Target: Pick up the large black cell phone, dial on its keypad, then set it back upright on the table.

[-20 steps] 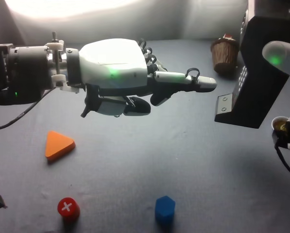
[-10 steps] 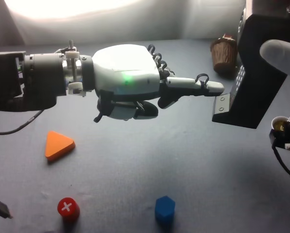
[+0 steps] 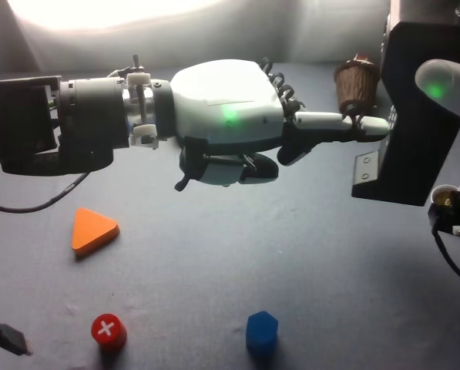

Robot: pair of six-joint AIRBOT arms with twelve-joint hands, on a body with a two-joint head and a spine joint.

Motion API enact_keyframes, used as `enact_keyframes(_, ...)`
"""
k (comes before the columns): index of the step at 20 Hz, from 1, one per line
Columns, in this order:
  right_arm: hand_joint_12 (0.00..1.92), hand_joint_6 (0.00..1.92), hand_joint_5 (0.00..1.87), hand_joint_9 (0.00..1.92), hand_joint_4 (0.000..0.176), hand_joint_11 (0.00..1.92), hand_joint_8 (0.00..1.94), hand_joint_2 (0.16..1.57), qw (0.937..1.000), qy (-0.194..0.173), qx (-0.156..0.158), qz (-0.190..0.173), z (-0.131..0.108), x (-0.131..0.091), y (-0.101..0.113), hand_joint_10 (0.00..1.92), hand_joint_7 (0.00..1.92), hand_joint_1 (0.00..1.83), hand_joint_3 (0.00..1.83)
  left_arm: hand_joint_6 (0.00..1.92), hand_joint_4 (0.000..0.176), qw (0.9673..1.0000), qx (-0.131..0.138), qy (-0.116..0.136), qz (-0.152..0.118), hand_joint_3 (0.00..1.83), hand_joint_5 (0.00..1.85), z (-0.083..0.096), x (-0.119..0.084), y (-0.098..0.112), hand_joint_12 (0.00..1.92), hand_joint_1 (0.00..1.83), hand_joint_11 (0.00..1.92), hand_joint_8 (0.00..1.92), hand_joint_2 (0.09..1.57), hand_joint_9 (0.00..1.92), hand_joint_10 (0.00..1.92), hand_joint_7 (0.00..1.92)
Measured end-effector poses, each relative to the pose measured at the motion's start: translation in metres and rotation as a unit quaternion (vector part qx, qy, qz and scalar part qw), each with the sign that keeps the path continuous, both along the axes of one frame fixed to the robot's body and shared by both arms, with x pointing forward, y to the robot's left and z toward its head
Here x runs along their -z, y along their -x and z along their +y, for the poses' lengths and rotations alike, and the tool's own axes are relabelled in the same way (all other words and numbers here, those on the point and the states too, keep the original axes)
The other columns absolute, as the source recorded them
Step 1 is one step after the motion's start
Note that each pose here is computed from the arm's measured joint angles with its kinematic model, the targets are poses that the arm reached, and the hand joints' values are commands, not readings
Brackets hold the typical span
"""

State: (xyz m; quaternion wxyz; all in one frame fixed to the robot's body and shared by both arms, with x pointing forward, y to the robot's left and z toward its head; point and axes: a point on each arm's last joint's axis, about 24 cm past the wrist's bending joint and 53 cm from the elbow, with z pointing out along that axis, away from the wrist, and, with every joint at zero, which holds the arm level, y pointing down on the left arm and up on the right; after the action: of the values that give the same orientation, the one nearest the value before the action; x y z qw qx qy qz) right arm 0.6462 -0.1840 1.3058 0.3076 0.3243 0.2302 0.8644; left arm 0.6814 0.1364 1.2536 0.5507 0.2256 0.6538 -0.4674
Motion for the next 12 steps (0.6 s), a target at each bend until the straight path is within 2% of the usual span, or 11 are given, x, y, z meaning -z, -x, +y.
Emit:
enact_keyframes(3, 1.65, 0.95, 0.88, 0.9, 0.0, 0.81, 1.0, 1.13, 1.0, 0.002, -0.002, -0.002, 0.001, -0.001, 0.001, 1.15, 0.9, 1.48, 0.0, 0.0, 0.142, 0.9999, 0.002, 0.006, 0.008, 0.0, 0.0, 0.005, 0.001, 0.0, 1.92, 1.3, 0.78, 1.61, 1.29, 0.87, 1.92, 0.64)
enact_keyframes(4, 1.66, 0.96, 0.88, 0.89, 0.0, 0.8, 1.02, 1.13, 1.0, 0.004, -0.004, -0.004, 0.002, -0.001, 0.001, 1.16, 0.89, 1.48, 0.0, 0.0, 0.136, 1.0, 0.0, 0.005, 0.007, 0.0, 0.0, 0.011, 0.002, -0.002, 1.92, 1.3, 0.78, 1.61, 1.29, 0.87, 1.92, 0.64)
enact_keyframes(6, 1.68, 0.99, 0.85, 0.88, 0.0, 0.79, 1.04, 1.14, 1.0, 0.005, -0.005, -0.005, 0.003, -0.001, 0.002, 1.18, 0.87, 1.48, 0.0, 0.0, 0.127, 0.9999, -0.016, -0.002, 0.0, 0.01, 0.0, 0.03, 0.0, -0.012, 1.92, 1.3, 0.79, 1.62, 1.29, 0.88, 1.92, 0.63)
enact_keyframes(7, 1.66, 0.94, 0.89, 0.9, 0.0, 0.8, 1.01, 1.13, 1.0, 0.005, -0.005, -0.005, 0.003, -0.001, 0.002, 1.16, 0.9, 1.48, 0.0, 0.0, 0.125, 0.9996, -0.027, -0.003, -0.002, 0.01, 0.0, 0.041, -0.001, -0.018, 1.92, 1.3, 0.81, 1.63, 1.3, 0.89, 1.92, 0.63)
enact_keyframes(8, 1.66, 0.91, 0.91, 0.9, 0.0, 0.79, 0.99, 1.13, 1.0, 0.004, -0.005, -0.005, 0.003, -0.001, 0.002, 1.16, 0.91, 1.48, 0.0, 0.0, 0.133, 0.9993, -0.037, 0.001, -0.002, 0.01, 0.0, 0.051, -0.003, -0.023, 1.92, 1.3, 0.77, 1.62, 1.29, 0.88, 1.92, 0.63)
enact_keyframes(9, 1.66, 0.91, 0.91, 0.9, 0.0, 0.79, 0.98, 1.13, 1.0, 0.005, -0.004, -0.005, 0.002, -0.001, 0.001, 1.16, 0.91, 1.48, 0.0, 0.0, 0.134, 0.9991, -0.042, -0.005, -0.003, 0.01, 0.0, 0.059, -0.002, -0.025, 1.92, 1.3, 0.71, 1.63, 1.3, 0.88, 1.92, 0.63)
enact_keyframes(10, 1.68, 0.92, 0.9, 0.9, 0.0, 0.78, 0.99, 1.13, 1.0, 0.004, -0.003, -0.004, 0.002, -0.001, 0.001, 1.16, 0.91, 1.48, 0.0, 0.0, 0.139, 0.9989, -0.045, -0.008, -0.002, 0.01, 0.0, 0.062, 0.001, -0.027, 1.92, 1.3, 0.67, 1.62, 1.3, 0.87, 1.92, 0.63)
enact_keyframes(12, 1.67, 0.86, 0.93, 0.88, 0.0, 0.79, 0.93, 1.12, 1.0, 0.005, -0.004, -0.005, 0.002, -0.001, 0.001, 1.19, 0.95, 1.48, 0.0, 0.0, 0.131, 0.9991, -0.041, -0.012, 0.0, 0.01, 0.0, 0.062, 0.003, -0.025, 1.92, 1.29, 0.72, 1.62, 1.3, 0.85, 1.92, 0.62)
